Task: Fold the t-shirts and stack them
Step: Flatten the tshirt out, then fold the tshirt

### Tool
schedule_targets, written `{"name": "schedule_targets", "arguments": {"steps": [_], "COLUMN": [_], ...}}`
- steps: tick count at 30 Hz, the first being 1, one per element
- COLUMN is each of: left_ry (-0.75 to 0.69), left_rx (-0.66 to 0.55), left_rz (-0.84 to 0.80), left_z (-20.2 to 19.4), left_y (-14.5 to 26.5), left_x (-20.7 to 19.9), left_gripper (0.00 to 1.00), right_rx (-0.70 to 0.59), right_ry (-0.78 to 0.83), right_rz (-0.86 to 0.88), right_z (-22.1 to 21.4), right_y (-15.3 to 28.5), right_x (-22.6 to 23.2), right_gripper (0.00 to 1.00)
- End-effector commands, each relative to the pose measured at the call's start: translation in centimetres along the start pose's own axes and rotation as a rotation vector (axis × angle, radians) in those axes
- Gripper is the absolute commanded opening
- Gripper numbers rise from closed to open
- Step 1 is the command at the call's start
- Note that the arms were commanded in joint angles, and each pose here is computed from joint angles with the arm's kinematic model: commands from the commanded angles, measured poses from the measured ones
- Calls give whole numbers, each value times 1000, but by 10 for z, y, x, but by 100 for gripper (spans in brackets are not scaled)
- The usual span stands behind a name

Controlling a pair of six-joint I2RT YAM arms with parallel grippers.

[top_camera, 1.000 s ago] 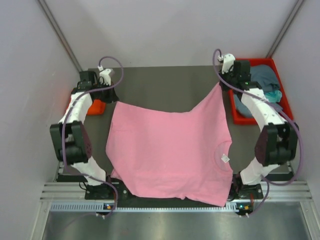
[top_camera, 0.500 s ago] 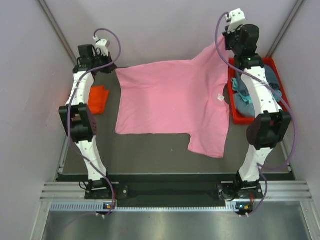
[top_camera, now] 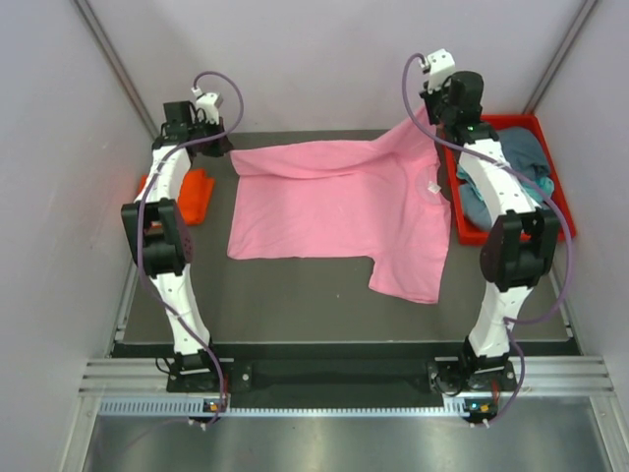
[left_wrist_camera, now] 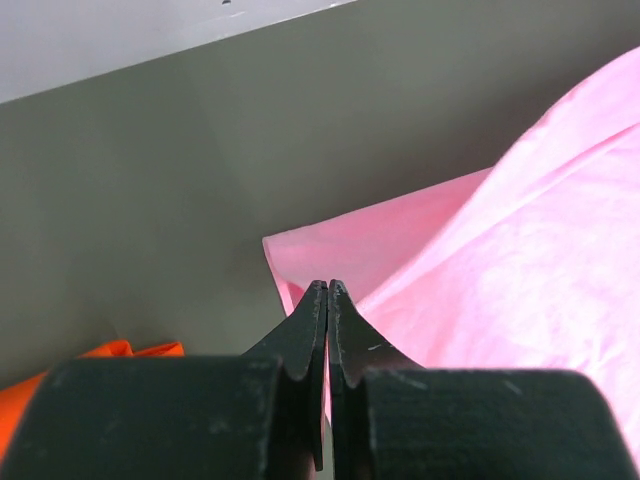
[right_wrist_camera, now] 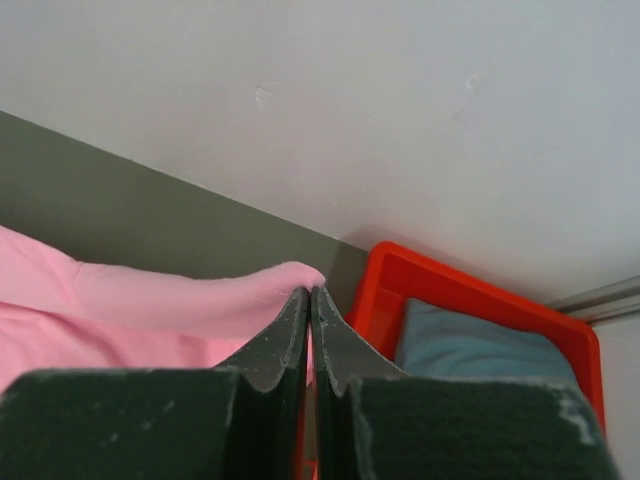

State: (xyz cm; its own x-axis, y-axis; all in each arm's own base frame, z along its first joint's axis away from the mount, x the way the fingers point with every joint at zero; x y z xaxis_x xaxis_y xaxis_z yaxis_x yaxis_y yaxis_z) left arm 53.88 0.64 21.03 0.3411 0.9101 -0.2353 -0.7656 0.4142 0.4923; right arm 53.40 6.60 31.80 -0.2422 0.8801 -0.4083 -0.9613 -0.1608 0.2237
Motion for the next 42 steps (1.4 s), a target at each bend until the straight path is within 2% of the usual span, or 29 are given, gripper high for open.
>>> {"name": "schedule_targets", "arguments": {"steps": [1, 6, 13, 28, 42], "left_ry": [-43, -44, -114, -273, -268], "left_rx": [-83, -103, -207, -436, -412], "left_rz": [8, 3, 31, 78, 137], "left_z": [18, 23, 49, 115, 106], "left_y": [-1, -24, -42, -45, -51], "left_x": [4, 13, 26, -9, 3], "left_gripper": [0, 0, 0, 0, 0], "right_rx": [-40, -44, -50, -216, -199], "right_ry": [27, 36, 14, -19, -21], "right_rz": [-24, -74, -149, -261, -246], "right_z": [4, 1, -13, 38, 26], "right_y": [-10, -26, -55, -54, -68], "right_x": [0, -5, -11, -60, -56], "right_gripper": [0, 0, 0, 0, 0]}}
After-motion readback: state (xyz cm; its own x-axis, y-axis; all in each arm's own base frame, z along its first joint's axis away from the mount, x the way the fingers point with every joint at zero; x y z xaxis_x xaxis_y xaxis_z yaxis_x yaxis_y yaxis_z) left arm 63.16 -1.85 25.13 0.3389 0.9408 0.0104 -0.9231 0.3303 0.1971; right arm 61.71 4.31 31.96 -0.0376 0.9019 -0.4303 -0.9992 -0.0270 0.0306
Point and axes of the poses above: each gripper's point midway between its finger pads, its own y axis back along the fingers, its own x axis along the line the jaws close on, z = x × y, the point moved 6 cm from there along y, back along the fingers, and after that the axes turned 5 degrees about y, right-handed, at the moved point
